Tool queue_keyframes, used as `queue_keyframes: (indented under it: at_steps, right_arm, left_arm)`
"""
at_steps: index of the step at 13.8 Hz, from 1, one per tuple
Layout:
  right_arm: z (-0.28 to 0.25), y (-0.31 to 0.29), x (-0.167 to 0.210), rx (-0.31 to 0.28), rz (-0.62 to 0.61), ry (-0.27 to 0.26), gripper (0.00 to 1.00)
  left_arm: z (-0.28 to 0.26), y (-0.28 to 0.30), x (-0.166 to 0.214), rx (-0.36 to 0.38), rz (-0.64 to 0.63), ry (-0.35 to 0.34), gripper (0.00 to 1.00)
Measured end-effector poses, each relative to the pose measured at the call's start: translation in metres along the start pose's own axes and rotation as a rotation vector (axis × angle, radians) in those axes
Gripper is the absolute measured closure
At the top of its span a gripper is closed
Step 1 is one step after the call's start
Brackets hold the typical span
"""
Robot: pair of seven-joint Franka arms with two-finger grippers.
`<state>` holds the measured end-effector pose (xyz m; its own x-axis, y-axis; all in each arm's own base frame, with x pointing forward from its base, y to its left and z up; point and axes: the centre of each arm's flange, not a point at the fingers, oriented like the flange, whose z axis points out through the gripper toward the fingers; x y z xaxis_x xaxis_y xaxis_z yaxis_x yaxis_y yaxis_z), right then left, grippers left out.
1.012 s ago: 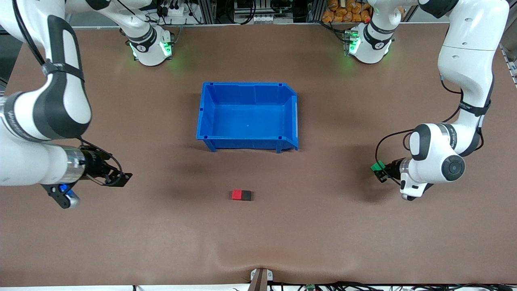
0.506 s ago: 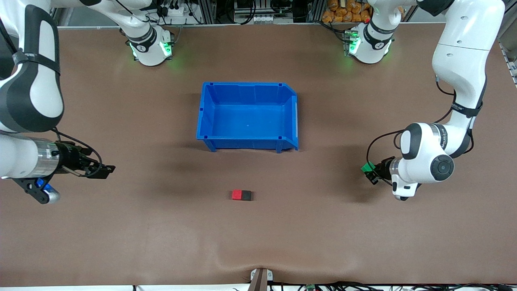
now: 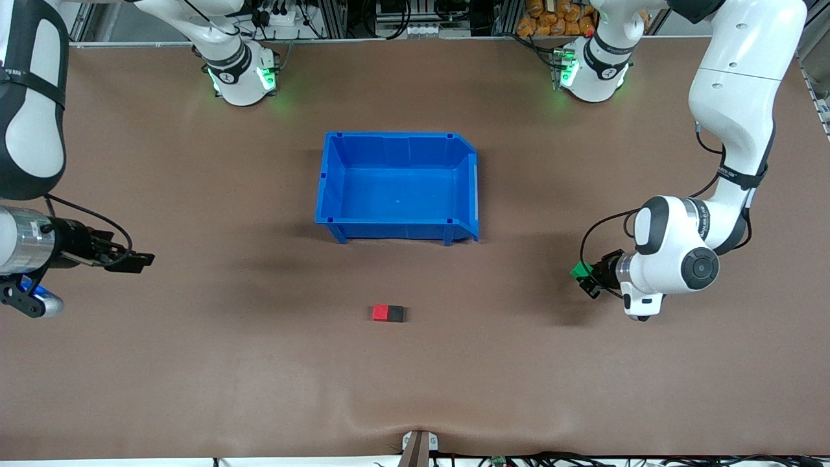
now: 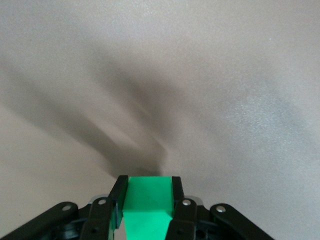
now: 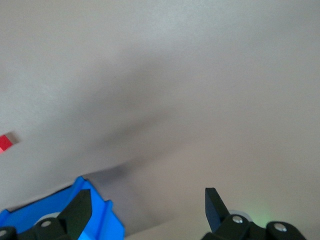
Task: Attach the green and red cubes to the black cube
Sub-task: 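Withdraw the right gripper while the left gripper lifts the green cube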
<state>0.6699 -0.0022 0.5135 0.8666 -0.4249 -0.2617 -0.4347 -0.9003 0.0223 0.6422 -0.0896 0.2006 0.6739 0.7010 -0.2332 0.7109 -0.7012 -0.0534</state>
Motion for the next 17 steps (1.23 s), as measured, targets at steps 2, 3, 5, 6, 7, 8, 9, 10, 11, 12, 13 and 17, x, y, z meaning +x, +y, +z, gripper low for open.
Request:
queue_keyframes:
  at_steps: [2, 3, 5, 6, 7, 8, 9, 10, 11, 12, 13, 17]
  right_arm:
    - [-0.007, 0.011, 0.001, 0.002, -0.030, 0.008, 0.00]
    - [-0.012, 0.019, 0.000, 0.005, -0.046, 0.010, 0.00]
    - [-0.023, 0.033, -0.004, 0.010, -0.065, 0.011, 0.00]
    - [-0.028, 0.038, -0.007, 0.011, -0.071, 0.009, 0.00]
    - [-0.034, 0.041, -0.011, 0.013, -0.086, 0.012, 0.00]
    - [-0.039, 0.044, -0.015, 0.014, -0.106, 0.016, 0.00]
    - [-0.045, 0.047, -0.019, 0.015, -0.126, 0.018, 0.00]
    - [-0.049, 0.051, -0.022, 0.016, -0.141, 0.019, 0.00]
    - [-0.054, 0.056, -0.026, 0.019, -0.158, 0.023, 0.00]
    - [-0.059, 0.061, -0.029, 0.022, -0.183, 0.029, 0.00]
    - [-0.064, 0.067, -0.031, 0.025, -0.209, 0.036, 0.00]
    - [-0.078, 0.091, -0.038, 0.035, -0.238, 0.054, 0.00]
  left_arm:
    - [0.000, 0.001, -0.001, 0.000, -0.010, 0.001, 0.60]
    - [0.000, 0.002, -0.002, 0.000, -0.025, 0.001, 0.60]
    - [0.000, 0.007, -0.008, -0.001, -0.060, 0.001, 0.60]
    - [0.000, 0.011, -0.013, -0.001, -0.072, 0.002, 0.60]
    - [0.000, 0.014, -0.017, -0.001, -0.077, 0.003, 0.60]
    - [0.000, 0.017, -0.019, -0.001, -0.079, 0.003, 0.60]
    - [-0.001, 0.018, -0.022, -0.003, -0.081, 0.002, 0.60]
    - [-0.001, 0.020, -0.023, -0.005, -0.088, 0.002, 0.60]
    - [-0.002, 0.021, -0.024, -0.007, -0.099, 0.002, 0.60]
    - [-0.003, 0.023, -0.026, -0.010, -0.108, 0.001, 0.60]
    - [-0.004, 0.025, -0.028, -0.012, -0.114, 0.000, 0.60]
    - [-0.008, 0.032, -0.034, -0.024, -0.163, -0.001, 0.60]
